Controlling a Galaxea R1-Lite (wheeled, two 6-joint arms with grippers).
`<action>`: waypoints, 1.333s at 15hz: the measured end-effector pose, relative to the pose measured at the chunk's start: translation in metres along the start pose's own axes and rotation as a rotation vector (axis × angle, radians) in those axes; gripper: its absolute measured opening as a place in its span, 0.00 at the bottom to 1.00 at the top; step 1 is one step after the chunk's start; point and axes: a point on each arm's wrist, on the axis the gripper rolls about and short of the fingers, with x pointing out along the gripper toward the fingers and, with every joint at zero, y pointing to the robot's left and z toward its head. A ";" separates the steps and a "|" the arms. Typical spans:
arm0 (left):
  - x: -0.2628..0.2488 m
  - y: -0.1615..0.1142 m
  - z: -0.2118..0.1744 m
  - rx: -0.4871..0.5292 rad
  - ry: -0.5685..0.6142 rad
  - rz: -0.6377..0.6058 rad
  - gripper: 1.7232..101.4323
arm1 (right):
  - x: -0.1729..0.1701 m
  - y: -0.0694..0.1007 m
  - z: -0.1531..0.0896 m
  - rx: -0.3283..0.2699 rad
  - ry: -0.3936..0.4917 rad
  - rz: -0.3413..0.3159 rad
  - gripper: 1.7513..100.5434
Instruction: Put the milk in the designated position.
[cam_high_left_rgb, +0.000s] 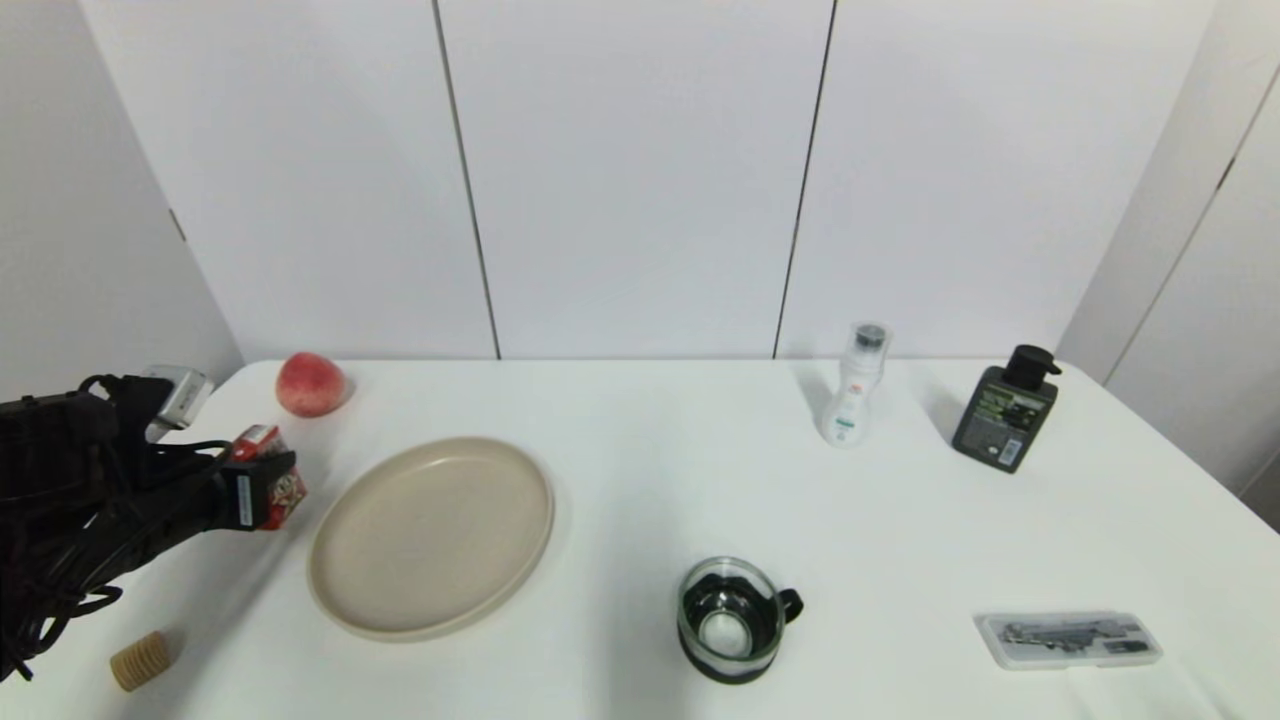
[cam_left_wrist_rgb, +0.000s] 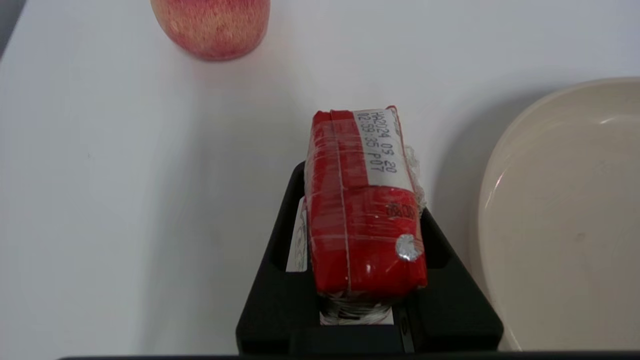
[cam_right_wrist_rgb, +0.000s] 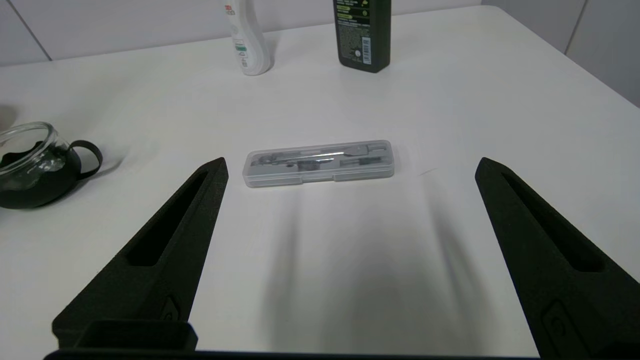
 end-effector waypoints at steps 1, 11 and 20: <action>0.002 0.000 -0.002 -0.002 0.005 0.001 0.21 | 0.000 0.000 0.000 0.000 0.000 0.000 0.97; 0.008 0.001 -0.009 -0.011 0.037 -0.004 0.71 | 0.000 0.000 0.000 0.000 0.000 0.000 0.97; -0.022 -0.001 0.002 -0.015 -0.023 0.024 0.88 | 0.000 0.000 0.000 0.000 0.000 0.000 0.97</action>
